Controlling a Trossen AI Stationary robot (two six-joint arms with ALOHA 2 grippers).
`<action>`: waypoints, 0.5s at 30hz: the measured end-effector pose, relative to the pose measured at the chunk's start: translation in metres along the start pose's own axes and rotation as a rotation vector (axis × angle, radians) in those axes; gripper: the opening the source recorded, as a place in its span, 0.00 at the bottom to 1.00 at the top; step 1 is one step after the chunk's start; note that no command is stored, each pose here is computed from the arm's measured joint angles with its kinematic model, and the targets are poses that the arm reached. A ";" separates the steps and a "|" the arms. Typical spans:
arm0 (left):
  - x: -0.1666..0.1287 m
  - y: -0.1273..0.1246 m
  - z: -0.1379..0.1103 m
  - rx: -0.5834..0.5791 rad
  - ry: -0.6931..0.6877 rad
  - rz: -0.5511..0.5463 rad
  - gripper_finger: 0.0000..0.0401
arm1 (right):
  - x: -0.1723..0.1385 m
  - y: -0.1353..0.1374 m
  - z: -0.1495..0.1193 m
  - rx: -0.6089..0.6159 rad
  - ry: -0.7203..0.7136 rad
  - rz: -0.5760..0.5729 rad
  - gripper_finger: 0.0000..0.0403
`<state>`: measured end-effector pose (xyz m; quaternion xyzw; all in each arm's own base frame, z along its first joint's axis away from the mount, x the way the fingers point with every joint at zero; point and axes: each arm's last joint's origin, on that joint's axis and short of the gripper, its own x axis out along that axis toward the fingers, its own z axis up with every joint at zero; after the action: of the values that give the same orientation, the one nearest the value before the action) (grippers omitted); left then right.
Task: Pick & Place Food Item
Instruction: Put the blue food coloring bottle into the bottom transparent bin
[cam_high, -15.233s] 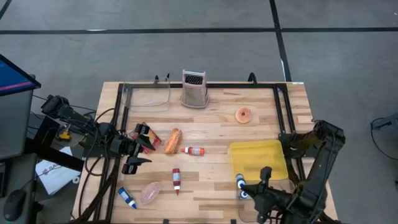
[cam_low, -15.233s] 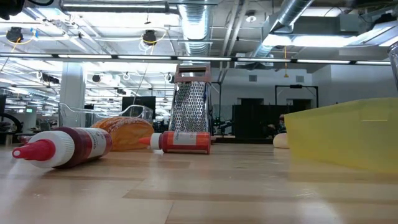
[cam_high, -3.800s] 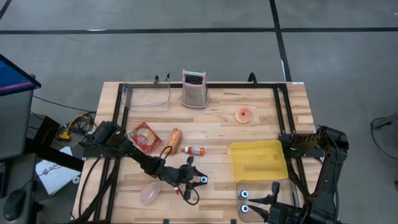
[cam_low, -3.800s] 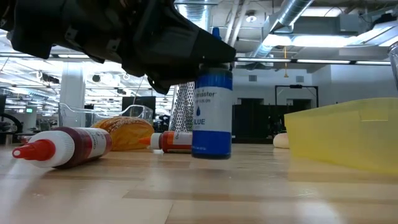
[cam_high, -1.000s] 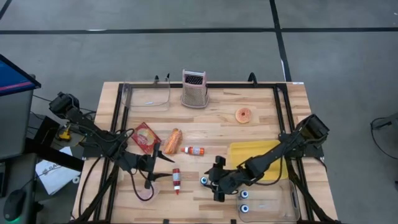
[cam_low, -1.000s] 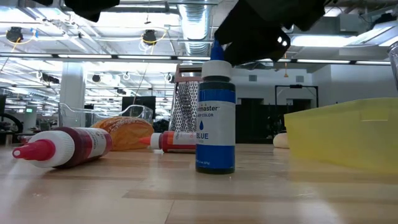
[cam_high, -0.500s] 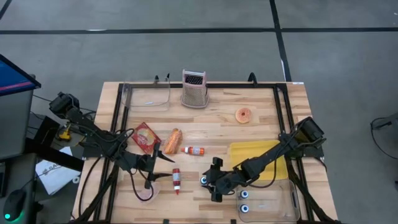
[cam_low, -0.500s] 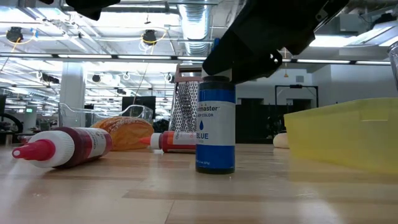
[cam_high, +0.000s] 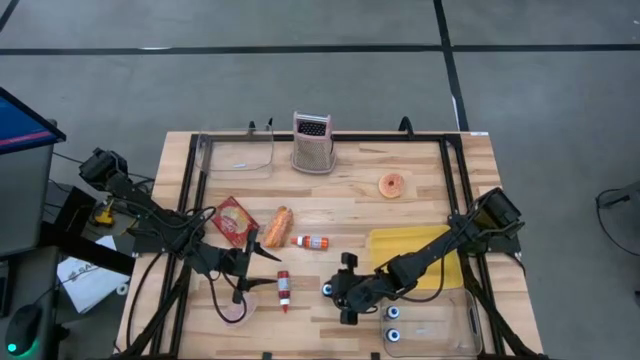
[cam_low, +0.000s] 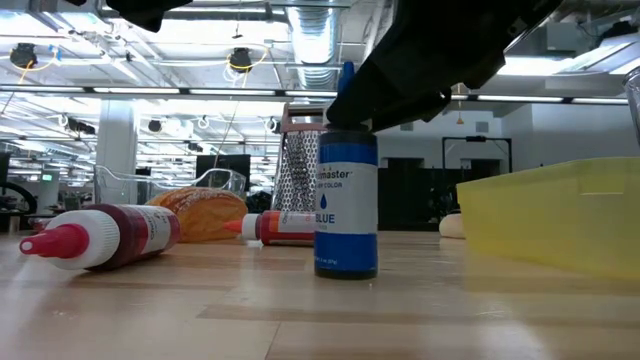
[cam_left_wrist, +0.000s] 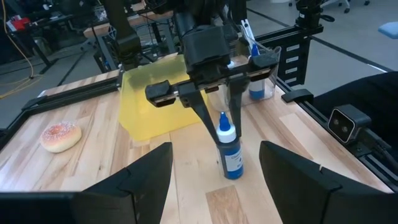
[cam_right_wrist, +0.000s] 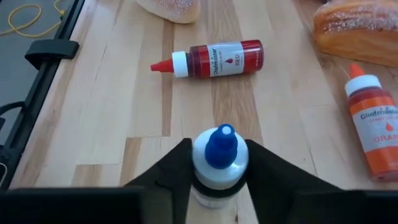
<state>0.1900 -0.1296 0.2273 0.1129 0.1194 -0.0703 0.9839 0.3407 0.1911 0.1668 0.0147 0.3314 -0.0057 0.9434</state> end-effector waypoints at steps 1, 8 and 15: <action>0.000 0.000 0.000 0.000 0.000 0.000 0.59 | 0.000 0.001 0.000 -0.011 -0.007 0.002 0.25; 0.000 0.002 0.002 0.024 -0.010 0.062 0.59 | -0.007 0.005 0.010 -0.079 -0.066 -0.017 0.25; 0.001 0.010 0.015 0.093 -0.120 0.154 0.59 | -0.062 0.007 0.032 -0.084 -0.081 -0.085 0.25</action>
<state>0.1965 -0.1234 0.2436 0.1628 0.0478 -0.0067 0.9855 0.3123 0.1968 0.2307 -0.0394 0.2934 -0.0324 0.9546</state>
